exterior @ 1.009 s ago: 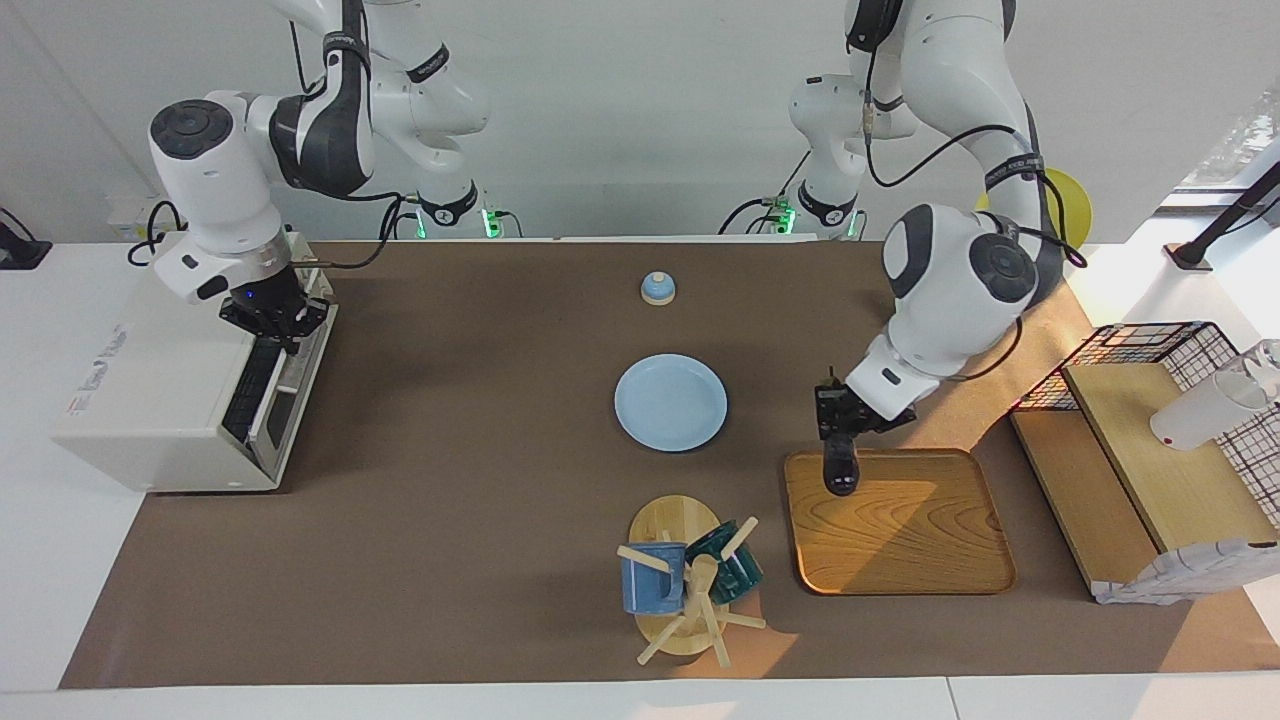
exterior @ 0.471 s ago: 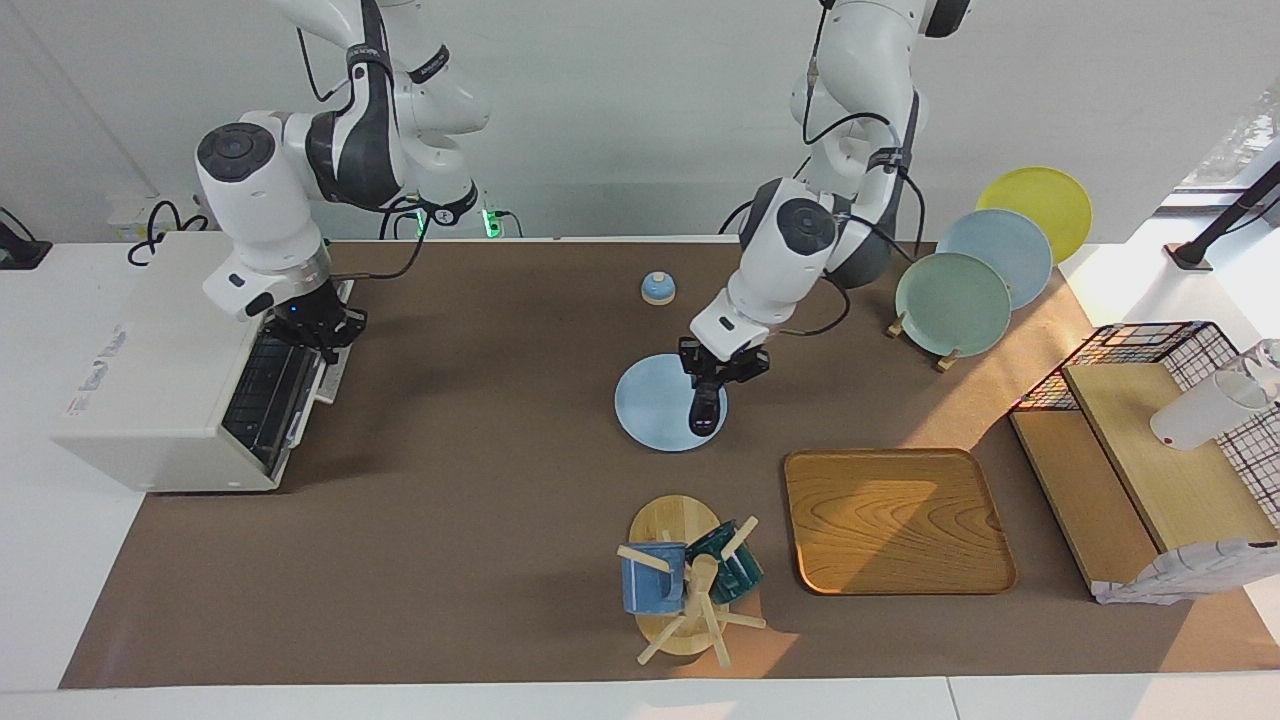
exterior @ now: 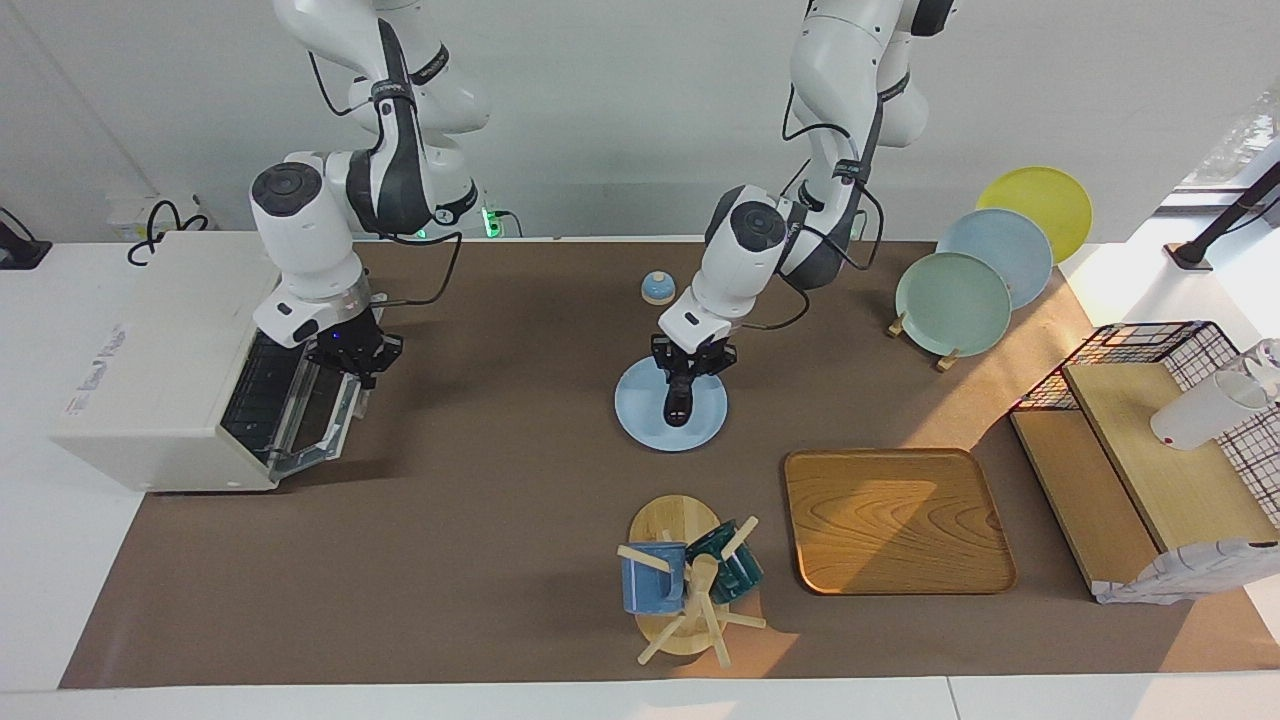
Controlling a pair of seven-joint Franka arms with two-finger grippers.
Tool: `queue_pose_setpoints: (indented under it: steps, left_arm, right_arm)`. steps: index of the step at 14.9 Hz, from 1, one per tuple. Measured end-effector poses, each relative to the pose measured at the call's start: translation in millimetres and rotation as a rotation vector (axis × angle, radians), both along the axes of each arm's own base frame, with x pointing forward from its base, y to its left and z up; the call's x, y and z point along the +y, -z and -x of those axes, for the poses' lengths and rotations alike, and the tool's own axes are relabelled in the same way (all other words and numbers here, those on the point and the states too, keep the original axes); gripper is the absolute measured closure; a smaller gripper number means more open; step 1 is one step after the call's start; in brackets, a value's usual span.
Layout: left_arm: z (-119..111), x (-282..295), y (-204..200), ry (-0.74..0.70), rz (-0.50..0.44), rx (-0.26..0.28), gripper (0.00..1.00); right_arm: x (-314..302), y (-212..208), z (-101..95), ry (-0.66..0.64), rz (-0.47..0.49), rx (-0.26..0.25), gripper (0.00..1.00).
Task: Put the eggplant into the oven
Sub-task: 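Lift the eggplant toward the plate while the right gripper opens the oven, then set the eggplant on the plate while the right gripper lowers the door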
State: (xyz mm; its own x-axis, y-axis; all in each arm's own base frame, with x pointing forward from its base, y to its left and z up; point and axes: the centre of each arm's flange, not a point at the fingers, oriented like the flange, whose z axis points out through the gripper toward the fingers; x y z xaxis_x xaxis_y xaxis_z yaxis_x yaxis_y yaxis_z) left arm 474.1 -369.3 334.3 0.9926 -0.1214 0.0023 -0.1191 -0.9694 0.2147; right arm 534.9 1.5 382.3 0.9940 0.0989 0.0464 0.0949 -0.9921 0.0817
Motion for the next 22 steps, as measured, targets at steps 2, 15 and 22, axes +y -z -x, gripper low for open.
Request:
queue_pose_setpoints:
  steps: [2,15,22]
  left_arm:
    - [0,1,0,-0.001,0.0,0.0,0.62]
    - [-96,119,-117,-0.06,-0.023,0.004,0.0]
    - [-132,240,-163,-0.026,-0.075,-0.017,0.0]
  right_arm:
    - [8,17,-1.7,0.007,-0.002,0.008,0.99]
    - [20,78,-13.2,0.101,-0.072,0.038,0.99]
    - [165,37,-15.1,0.07,-0.194,-0.002,0.81]
